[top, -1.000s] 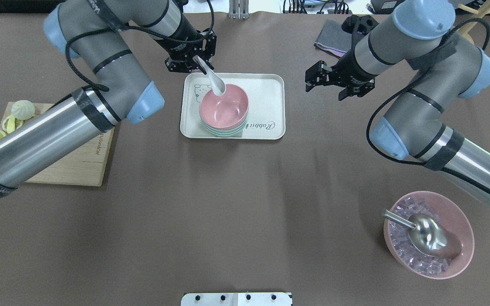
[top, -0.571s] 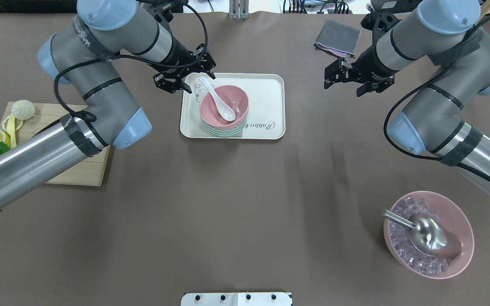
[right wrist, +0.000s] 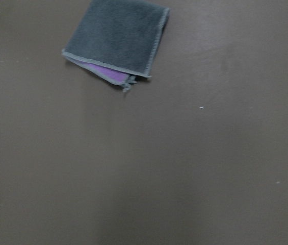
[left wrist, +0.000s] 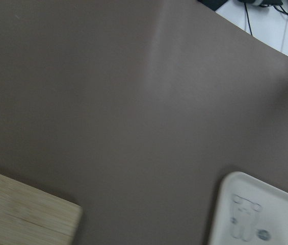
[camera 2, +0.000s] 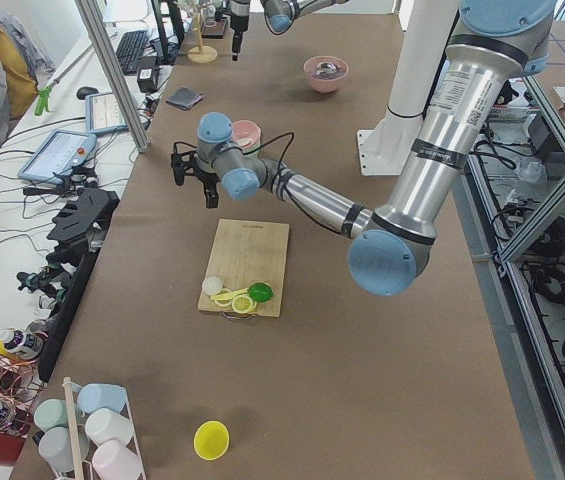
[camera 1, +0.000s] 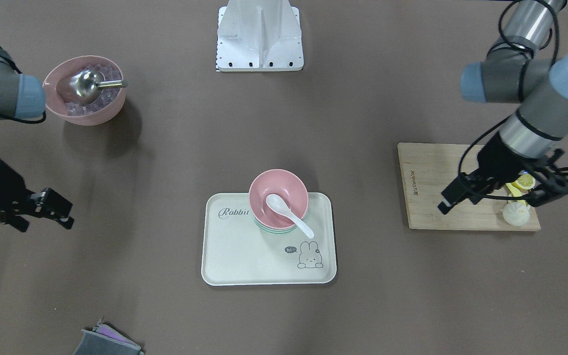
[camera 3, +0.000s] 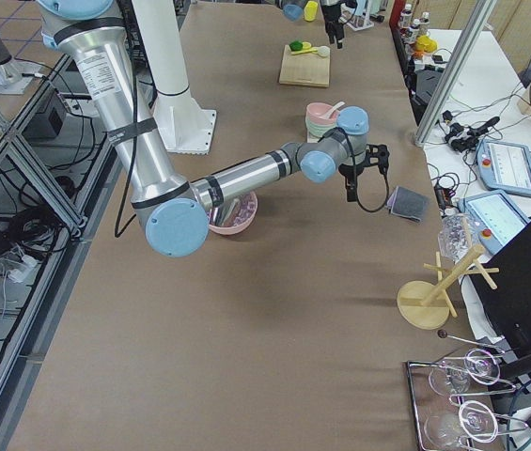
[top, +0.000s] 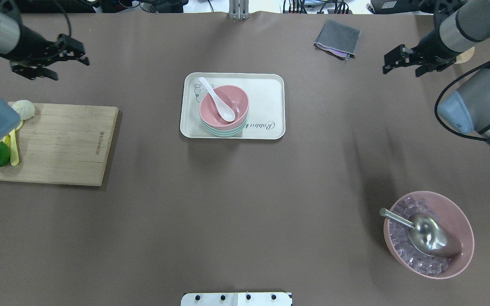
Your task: Stack pink bowl on green and place spoon
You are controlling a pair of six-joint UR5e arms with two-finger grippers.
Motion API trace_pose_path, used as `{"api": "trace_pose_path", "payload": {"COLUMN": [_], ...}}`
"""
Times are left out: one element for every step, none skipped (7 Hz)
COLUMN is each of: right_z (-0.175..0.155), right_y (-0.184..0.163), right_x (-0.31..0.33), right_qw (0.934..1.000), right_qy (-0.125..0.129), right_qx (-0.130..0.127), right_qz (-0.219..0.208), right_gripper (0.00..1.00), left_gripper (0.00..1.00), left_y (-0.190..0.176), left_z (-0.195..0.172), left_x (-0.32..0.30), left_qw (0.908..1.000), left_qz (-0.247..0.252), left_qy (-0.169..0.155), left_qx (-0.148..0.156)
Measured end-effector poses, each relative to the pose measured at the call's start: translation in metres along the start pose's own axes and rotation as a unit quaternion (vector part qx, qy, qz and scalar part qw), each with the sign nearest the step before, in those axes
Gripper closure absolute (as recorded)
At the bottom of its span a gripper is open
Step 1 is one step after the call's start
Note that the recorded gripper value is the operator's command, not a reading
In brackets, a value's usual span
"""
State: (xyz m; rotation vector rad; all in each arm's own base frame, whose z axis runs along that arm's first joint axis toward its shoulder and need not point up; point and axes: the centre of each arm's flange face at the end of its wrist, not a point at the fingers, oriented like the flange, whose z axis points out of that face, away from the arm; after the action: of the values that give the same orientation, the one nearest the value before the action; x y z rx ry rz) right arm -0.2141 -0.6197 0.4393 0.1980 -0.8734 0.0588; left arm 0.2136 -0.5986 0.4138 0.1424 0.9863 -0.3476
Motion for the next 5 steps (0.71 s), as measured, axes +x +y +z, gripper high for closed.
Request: {"api": "trace_pose_path", "payload": {"right_z": [-0.002, -0.012, -0.019, -0.017, -0.013], "right_y": [-0.010, -0.021, -0.026, -0.025, -0.022], "right_x": [0.062, 0.126, 0.184, 0.225, 0.247], "right_qw": [0.9994, 0.9980, 0.9961, 0.9945, 0.9936], "right_qy": [0.012, 0.014, 0.016, 0.018, 0.016], "right_qx": [-0.012, -0.021, -0.029, -0.040, -0.051], "right_qz": [-0.032, -0.058, -0.081, -0.095, -0.099], "right_gripper": [0.00, 0.00, 0.00, 0.00, 0.00], "left_gripper": [0.01, 0.01, 0.01, 0.01, 0.01], "left_y": [-0.023, -0.054, -0.075, -0.080, -0.072], "left_z": [-0.009, -0.022, -0.033, -0.040, -0.042], "left_x": [-0.069, -0.142, -0.201, -0.245, -0.277], "left_qw": [0.9969, 0.9875, 0.9769, 0.9707, 0.9679], "left_qz": [0.068, 0.138, 0.188, 0.213, 0.223], "left_qy": [-0.036, -0.067, -0.085, -0.086, -0.080], "left_qx": [-0.013, -0.036, -0.056, -0.072, -0.083]}}
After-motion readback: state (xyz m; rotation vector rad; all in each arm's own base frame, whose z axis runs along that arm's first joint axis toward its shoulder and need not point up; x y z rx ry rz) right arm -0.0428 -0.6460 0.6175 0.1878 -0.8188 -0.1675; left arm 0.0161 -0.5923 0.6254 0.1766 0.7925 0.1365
